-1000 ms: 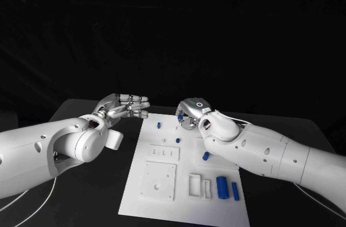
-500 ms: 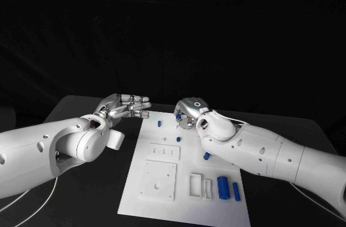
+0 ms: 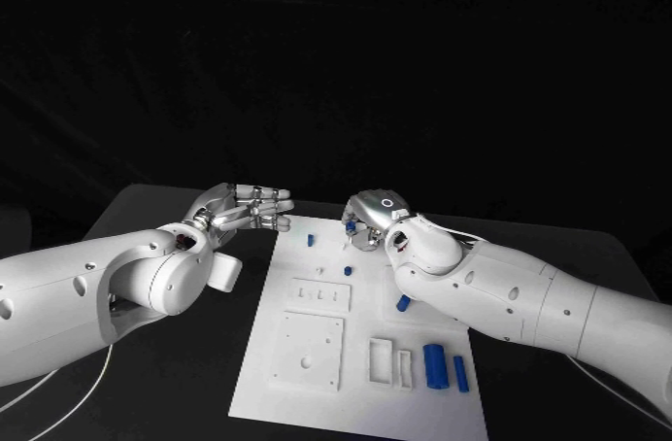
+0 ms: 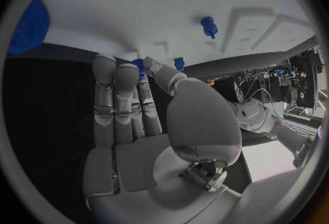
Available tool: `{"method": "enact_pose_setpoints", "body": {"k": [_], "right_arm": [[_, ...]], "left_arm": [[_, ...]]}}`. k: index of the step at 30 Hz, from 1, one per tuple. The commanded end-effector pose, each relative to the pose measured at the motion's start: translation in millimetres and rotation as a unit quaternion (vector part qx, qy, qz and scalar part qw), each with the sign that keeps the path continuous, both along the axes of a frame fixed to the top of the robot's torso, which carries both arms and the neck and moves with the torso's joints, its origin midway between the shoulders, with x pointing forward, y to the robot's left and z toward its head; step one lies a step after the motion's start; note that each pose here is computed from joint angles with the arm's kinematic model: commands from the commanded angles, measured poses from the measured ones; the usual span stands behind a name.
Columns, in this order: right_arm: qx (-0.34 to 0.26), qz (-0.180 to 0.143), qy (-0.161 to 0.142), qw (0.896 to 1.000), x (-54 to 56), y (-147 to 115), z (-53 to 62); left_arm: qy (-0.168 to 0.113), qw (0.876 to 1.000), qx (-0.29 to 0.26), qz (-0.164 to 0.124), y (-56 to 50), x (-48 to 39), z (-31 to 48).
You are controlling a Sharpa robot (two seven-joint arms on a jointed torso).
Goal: Assemble the parts on the task board
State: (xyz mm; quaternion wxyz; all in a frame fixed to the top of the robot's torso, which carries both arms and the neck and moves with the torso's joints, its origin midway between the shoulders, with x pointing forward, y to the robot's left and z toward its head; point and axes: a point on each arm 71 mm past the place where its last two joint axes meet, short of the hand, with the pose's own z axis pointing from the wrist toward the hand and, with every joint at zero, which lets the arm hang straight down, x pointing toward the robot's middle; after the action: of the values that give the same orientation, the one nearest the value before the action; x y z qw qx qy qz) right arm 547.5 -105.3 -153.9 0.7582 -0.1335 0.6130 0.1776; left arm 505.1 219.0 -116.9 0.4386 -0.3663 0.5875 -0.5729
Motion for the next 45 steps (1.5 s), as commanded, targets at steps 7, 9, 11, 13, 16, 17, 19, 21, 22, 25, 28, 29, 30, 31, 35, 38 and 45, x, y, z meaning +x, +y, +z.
{"method": "enact_pose_setpoints", "body": {"k": [7,9,11,13,16,17,19,21,22,25,28,29,30,31,35,38,45], "right_arm": [[-0.018,0.002,0.01,1.0,-1.1,-0.4,-3.3],[-0.018,0.004,0.011,1.0,-1.6,0.7,-3.4],[-0.019,0.005,0.012,1.0,-1.7,1.4,-3.7],[-0.021,0.005,0.014,1.0,-1.7,1.9,-4.3],[-0.024,0.004,0.018,1.0,-0.8,1.5,-5.6],[-0.025,0.003,0.019,1.0,-0.4,1.1,-6.0],[-0.026,0.002,0.02,0.999,0.2,0.5,-6.6],[-0.027,0.001,0.021,0.999,0.8,-0.1,-7.3],[-0.027,0.001,0.021,0.999,1.0,-0.1,-7.6],[-0.027,0.002,0.021,0.999,1.1,0.6,-7.9],[-0.026,0.004,0.021,0.999,0.9,1.7,-8.0],[-0.025,0.004,0.021,0.999,0.9,2.0,-8.1],[-0.025,0.004,0.022,0.999,0.9,2.2,-8.1],[-0.024,0.005,0.022,0.999,1.0,2.4,-8.2],[-0.021,0.005,0.024,0.999,1.7,2.0,-8.7],[-0.016,0.005,0.024,1.0,2.1,1.3,-8.7],[0.0,0.003,0.012,1.0,-0.1,-5.5,-5.2]], "left_arm": [[-0.004,1.0,-0.001,-0.007,-0.7,0.3,1.9],[-0.004,1.0,-0.001,-0.007,-0.8,0.4,1.9],[-0.004,1.0,-0.001,-0.007,-0.9,0.5,1.9],[-0.004,1.0,-0.001,-0.007,-0.8,0.6,1.9],[-0.004,1.0,-0.001,-0.007,-0.6,0.8,1.9],[-0.004,1.0,-0.001,-0.006,-0.5,0.8,1.9],[-0.004,1.0,-0.001,-0.006,-0.3,0.9,1.9],[-0.004,1.0,-0.001,-0.006,-0.3,1.0,1.9],[-0.004,1.0,-0.001,-0.006,-0.4,1.0,1.9],[-0.004,1.0,-0.001,-0.007,-0.9,1.3,1.8],[-0.004,1.0,-0.001,-0.007,-1.2,1.6,1.8],[-0.004,1.0,0.0,-0.007,-1.1,1.7,1.8],[-0.004,1.0,0.0,-0.007,-1.1,1.8,1.7],[-0.004,1.0,0.0,-0.007,-1.1,1.9,1.7],[-0.004,1.0,0.0,-0.006,-0.9,2.1,1.7],[-0.004,1.0,0.0,-0.006,-0.8,2.2,1.6],[-0.004,1.0,0.001,-0.003,1.0,3.0,1.5]]}}
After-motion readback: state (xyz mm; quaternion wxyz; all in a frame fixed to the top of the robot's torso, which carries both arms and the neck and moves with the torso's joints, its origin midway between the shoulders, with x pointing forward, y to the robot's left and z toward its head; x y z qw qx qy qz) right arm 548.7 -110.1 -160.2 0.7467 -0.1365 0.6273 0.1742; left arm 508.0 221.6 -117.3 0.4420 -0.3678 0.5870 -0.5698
